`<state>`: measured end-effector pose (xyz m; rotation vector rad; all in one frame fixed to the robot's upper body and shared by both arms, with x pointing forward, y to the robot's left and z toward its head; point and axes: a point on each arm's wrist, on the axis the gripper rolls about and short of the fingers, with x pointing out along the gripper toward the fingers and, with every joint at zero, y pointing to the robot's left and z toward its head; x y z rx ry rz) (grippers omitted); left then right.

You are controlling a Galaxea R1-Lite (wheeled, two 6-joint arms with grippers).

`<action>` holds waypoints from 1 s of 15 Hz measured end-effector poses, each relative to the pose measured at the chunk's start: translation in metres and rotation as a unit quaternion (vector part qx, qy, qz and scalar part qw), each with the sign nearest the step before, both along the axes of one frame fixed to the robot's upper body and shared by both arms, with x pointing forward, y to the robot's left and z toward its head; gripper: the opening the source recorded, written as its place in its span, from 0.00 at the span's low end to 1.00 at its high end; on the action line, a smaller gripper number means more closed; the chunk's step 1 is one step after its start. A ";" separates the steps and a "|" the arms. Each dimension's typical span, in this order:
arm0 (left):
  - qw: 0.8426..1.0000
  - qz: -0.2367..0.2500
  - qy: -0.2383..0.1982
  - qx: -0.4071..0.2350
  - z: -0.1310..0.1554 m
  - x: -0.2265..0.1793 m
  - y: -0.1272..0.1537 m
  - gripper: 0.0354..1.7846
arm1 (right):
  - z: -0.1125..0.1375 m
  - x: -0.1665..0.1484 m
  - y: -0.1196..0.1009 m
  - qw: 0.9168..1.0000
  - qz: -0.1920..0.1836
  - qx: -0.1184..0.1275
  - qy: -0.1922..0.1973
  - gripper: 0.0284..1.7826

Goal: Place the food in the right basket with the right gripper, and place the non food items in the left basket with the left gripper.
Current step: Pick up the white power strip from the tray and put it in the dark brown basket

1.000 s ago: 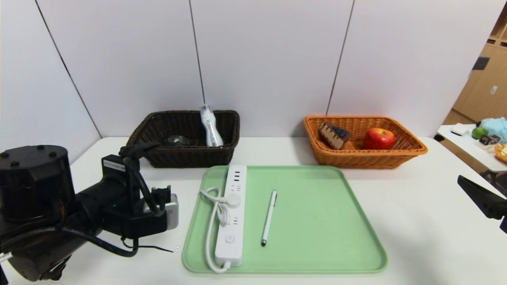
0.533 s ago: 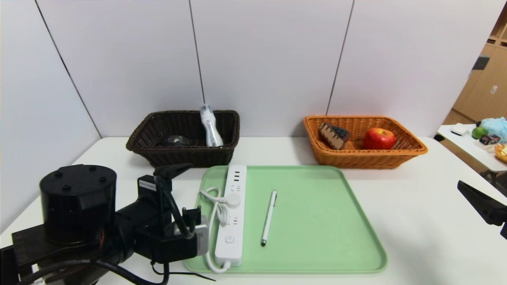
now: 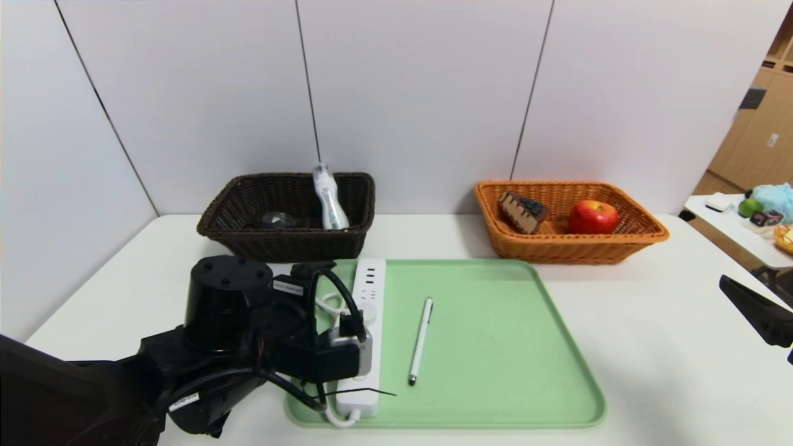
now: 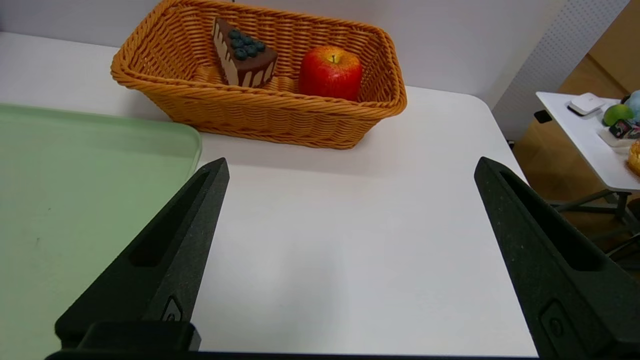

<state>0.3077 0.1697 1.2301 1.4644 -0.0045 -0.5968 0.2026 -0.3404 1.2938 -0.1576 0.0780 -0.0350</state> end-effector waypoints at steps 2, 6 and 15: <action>1.000 0.000 0.009 0.007 -0.006 0.003 -0.002 0.94 | 0.002 0.000 0.000 1.000 0.009 0.001 -0.005 0.95; 1.000 0.009 0.020 0.016 -0.016 0.006 0.000 0.94 | 0.004 -0.001 0.001 1.000 0.011 0.002 -0.009 0.95; 0.999 0.031 0.016 0.013 -0.022 0.033 -0.011 0.94 | 0.003 -0.002 0.001 1.000 0.012 0.002 -0.007 0.95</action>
